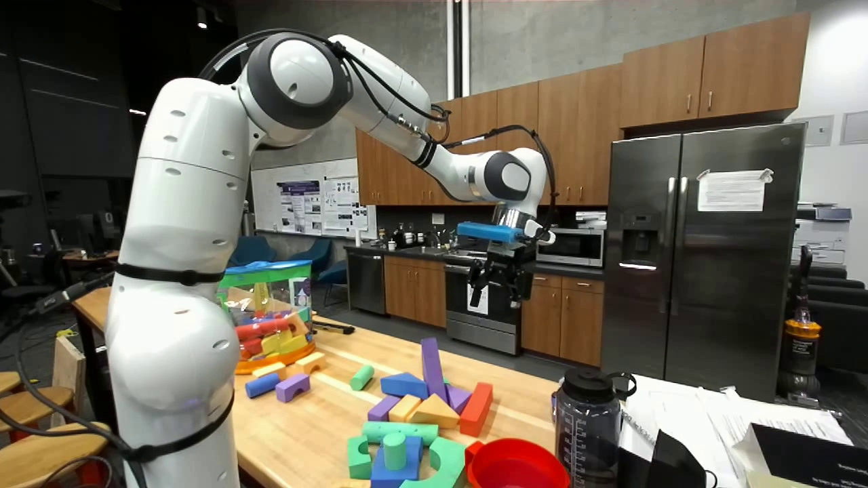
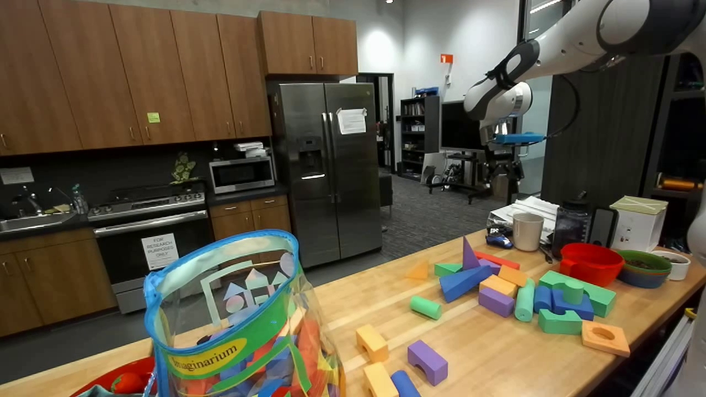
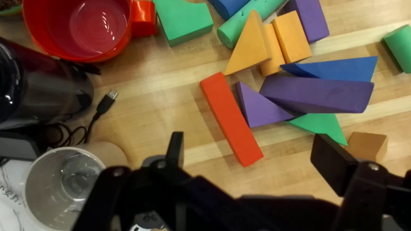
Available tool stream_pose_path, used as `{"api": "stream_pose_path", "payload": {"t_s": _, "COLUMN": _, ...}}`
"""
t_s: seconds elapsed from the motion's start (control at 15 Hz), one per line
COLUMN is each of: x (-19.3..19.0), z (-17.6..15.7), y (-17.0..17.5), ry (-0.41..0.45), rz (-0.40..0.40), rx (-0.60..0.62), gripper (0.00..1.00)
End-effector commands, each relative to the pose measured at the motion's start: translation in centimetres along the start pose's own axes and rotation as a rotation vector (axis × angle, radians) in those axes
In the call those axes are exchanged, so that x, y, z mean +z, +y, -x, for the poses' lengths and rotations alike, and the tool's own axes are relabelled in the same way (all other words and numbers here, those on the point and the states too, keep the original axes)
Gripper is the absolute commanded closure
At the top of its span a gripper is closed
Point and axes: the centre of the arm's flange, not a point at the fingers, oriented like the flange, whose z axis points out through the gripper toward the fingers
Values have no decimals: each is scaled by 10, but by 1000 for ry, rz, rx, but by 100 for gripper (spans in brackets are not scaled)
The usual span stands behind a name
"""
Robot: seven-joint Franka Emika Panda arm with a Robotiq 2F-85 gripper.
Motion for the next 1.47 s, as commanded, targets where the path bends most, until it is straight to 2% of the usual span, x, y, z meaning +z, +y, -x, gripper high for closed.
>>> {"api": "stream_pose_path", "payload": {"t_s": 0.0, "x": 12, "z": 12, "y": 1, "ry": -76, "rz": 34, "rx": 0, "gripper": 0}}
{"api": "stream_pose_path", "payload": {"t_s": 0.13, "x": 20, "z": 13, "y": 1, "ry": -156, "rz": 58, "rx": -31, "gripper": 0}}
{"api": "stream_pose_path", "payload": {"t_s": 0.27, "x": 26, "z": 14, "y": -1, "ry": -196, "rz": 81, "rx": -47, "gripper": 0}}
{"api": "stream_pose_path", "payload": {"t_s": 0.67, "x": 40, "z": 2, "y": -20, "ry": -129, "rz": 69, "rx": -184, "gripper": 0}}
{"api": "stream_pose_path", "payload": {"t_s": 1.0, "x": 53, "z": -24, "y": -7, "ry": -36, "rz": 3, "rx": -131, "gripper": 0}}
{"api": "stream_pose_path", "payload": {"t_s": 1.4, "x": 42, "z": -37, "y": 9, "ry": 123, "rz": -79, "rx": -98, "gripper": 0}}
